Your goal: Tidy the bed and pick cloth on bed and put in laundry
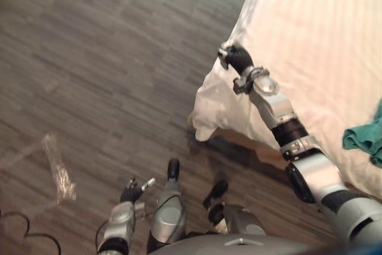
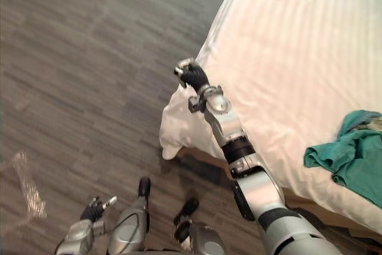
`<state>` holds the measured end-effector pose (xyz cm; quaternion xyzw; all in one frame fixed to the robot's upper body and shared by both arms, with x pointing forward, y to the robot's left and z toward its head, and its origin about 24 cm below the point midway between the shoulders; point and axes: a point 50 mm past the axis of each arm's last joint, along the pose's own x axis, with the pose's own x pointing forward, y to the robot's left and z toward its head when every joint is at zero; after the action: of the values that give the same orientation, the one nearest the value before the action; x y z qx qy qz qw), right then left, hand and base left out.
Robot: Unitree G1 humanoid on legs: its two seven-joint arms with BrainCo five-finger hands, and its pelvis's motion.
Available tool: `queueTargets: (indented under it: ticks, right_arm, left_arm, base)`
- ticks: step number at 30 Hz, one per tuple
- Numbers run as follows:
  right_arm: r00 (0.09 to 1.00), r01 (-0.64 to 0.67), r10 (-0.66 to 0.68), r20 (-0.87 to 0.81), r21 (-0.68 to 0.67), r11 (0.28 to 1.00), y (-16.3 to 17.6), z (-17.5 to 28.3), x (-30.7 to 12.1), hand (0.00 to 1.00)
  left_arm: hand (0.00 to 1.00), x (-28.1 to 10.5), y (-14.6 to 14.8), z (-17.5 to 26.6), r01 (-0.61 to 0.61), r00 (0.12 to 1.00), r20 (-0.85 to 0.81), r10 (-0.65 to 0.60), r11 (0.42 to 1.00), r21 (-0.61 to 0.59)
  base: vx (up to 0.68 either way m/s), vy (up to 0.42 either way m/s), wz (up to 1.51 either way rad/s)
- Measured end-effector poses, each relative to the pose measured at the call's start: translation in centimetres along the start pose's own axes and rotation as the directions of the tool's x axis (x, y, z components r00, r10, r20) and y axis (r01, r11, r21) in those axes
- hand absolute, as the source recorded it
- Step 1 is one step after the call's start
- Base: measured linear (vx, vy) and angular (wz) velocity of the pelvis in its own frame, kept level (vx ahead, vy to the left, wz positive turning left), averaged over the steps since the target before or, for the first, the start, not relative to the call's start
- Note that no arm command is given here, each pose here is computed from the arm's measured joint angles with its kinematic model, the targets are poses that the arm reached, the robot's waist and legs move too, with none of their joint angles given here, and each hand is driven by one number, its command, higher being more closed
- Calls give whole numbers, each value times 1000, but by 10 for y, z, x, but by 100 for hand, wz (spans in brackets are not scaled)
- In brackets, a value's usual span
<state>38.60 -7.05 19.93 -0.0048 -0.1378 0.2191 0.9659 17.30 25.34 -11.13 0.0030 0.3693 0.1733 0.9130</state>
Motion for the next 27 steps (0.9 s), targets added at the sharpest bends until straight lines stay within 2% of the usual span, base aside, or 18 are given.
queueTargets:
  ticks: [7, 14, 18, 23, 27]
  right_arm:
    - [997, 8, -12, 70, 57, 998, 1, 21, 8, 100]
    - [996, 52, -55, 63, 47, 998, -2, 23, 9, 100]
    - [995, 93, -94, 37, 37, 995, -7, 22, 9, 100]
    - [989, 145, -147, 30, 63, 987, -21, 23, 7, 100]
    - [993, 111, -115, 23, 109, 988, -8, 16, 7, 100]
  left_arm:
    - [0, 8, -32, 34, 91, 992, 90, -93, 995, 27]
    - [0, 13, -89, 75, 234, 962, 152, -228, 972, -24]
    - [0, 12, -102, 88, 270, 949, 180, -260, 962, -33]
    - [0, 10, -124, 109, 313, 934, 211, -288, 945, -92]
    - [0, 6, -140, 132, 353, 917, 257, -304, 920, -170]
  base:
    - [15, 18, 8]
    - [-86, 14, -2]
    - [-83, -45, -11]
    - [-41, -66, -8]
    - [-34, -75, 4]
